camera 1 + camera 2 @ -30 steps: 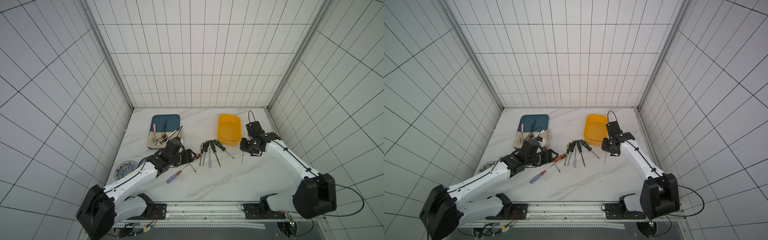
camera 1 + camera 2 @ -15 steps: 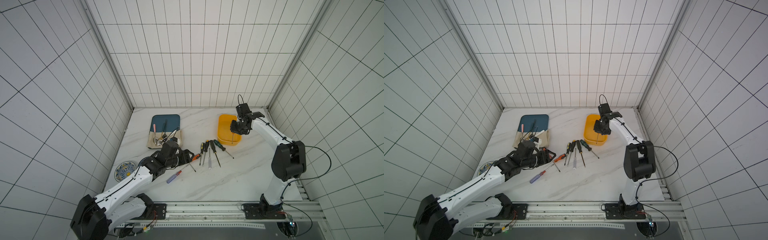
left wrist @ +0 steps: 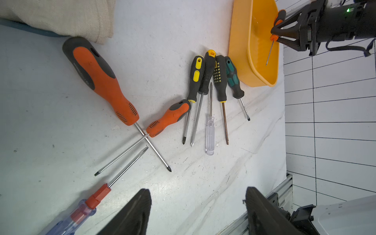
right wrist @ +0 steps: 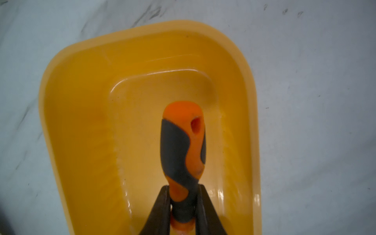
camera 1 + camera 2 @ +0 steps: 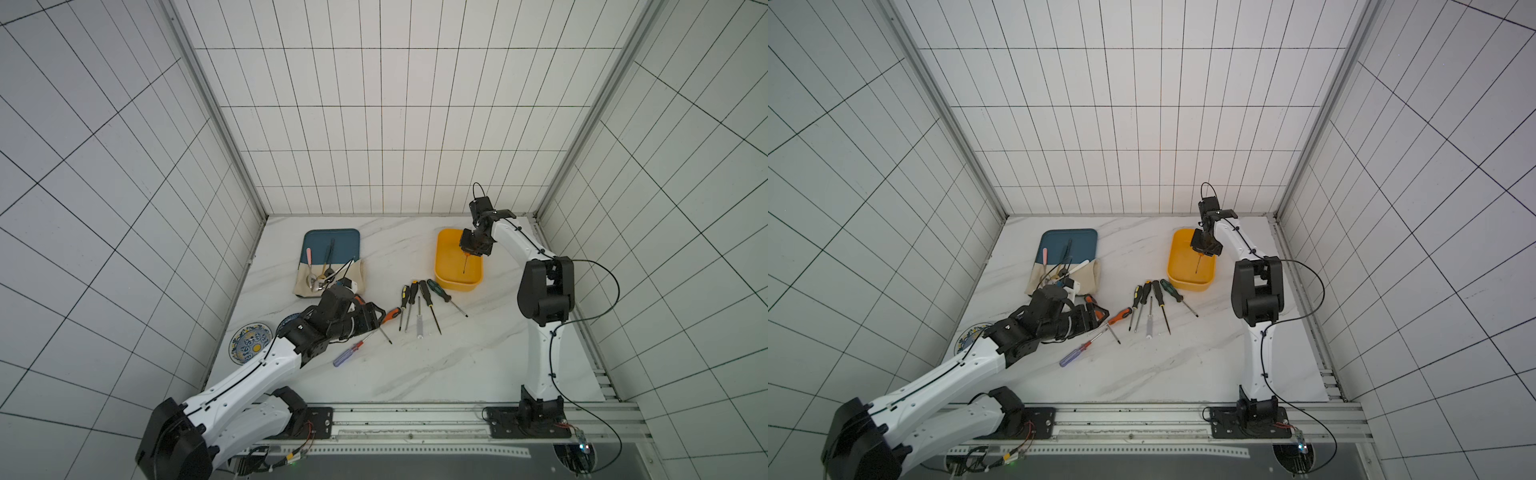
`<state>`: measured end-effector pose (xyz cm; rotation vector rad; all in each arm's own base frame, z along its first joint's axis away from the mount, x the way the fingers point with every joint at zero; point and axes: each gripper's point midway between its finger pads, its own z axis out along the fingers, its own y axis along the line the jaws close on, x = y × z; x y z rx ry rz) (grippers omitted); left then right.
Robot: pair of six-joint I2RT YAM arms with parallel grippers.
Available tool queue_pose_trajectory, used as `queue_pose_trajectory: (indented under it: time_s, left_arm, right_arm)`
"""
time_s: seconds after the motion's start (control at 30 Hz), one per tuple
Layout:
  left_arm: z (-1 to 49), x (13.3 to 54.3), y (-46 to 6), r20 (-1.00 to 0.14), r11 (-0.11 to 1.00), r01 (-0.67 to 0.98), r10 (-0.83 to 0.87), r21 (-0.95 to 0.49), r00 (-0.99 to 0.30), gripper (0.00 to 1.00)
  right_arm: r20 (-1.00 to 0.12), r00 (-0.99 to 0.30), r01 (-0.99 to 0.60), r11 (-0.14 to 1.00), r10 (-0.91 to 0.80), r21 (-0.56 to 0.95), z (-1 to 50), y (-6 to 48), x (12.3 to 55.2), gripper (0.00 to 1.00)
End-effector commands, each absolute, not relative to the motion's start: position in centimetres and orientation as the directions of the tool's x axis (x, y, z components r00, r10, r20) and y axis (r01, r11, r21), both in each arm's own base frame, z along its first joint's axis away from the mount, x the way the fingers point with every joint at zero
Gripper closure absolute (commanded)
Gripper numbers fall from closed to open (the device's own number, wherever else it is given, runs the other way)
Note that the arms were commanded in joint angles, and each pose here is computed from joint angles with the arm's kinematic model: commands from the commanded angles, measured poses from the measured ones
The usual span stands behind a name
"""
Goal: Put the screwdriver on the desktop into the storage box
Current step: Place the screwdriver in the storage box.
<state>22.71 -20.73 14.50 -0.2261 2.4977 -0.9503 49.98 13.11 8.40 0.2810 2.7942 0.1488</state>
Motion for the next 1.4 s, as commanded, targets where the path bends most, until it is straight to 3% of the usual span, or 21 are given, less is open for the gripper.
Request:
queue_pose_trajectory:
  time_s: [0.0,0.43,0.63,1.0,1.37]
  left_arm:
    - [14.4,22.5,-20.3,-0.367,0.757,0.007,-0.309,-0.653,-0.877,0.23]
    - [13.7,22.6,-20.6,-0.351,0.761,-0.003,-0.303,-0.649,-0.886,0.23]
    - [13.7,22.6,-20.5,-0.353,0.762,-0.003,-0.304,-0.648,-0.885,0.23]
    - [13.7,22.7,-20.4,-0.359,0.767,-0.004,-0.305,-0.642,-0.882,0.23]
    - [14.4,23.1,-20.5,-0.378,0.766,0.013,-0.302,-0.642,-0.875,0.22]
  right_arm:
    - [-0.291,-0.941,0.17,0.985,0.173,0.036,7.8,11.5,50.0,0.81]
    - [-0.246,-0.961,0.142,0.988,0.124,-0.06,4.8,9.8,49.8,0.75]
    - [-0.246,-0.962,0.135,0.989,0.116,-0.062,5.0,9.9,49.9,0.62]
    - [-0.323,-0.943,0.09,0.996,0.083,-0.007,10.1,12.3,48.8,0.61]
    - [-0.418,-0.906,0.016,0.994,0.058,0.104,15.5,13.8,43.4,0.57]
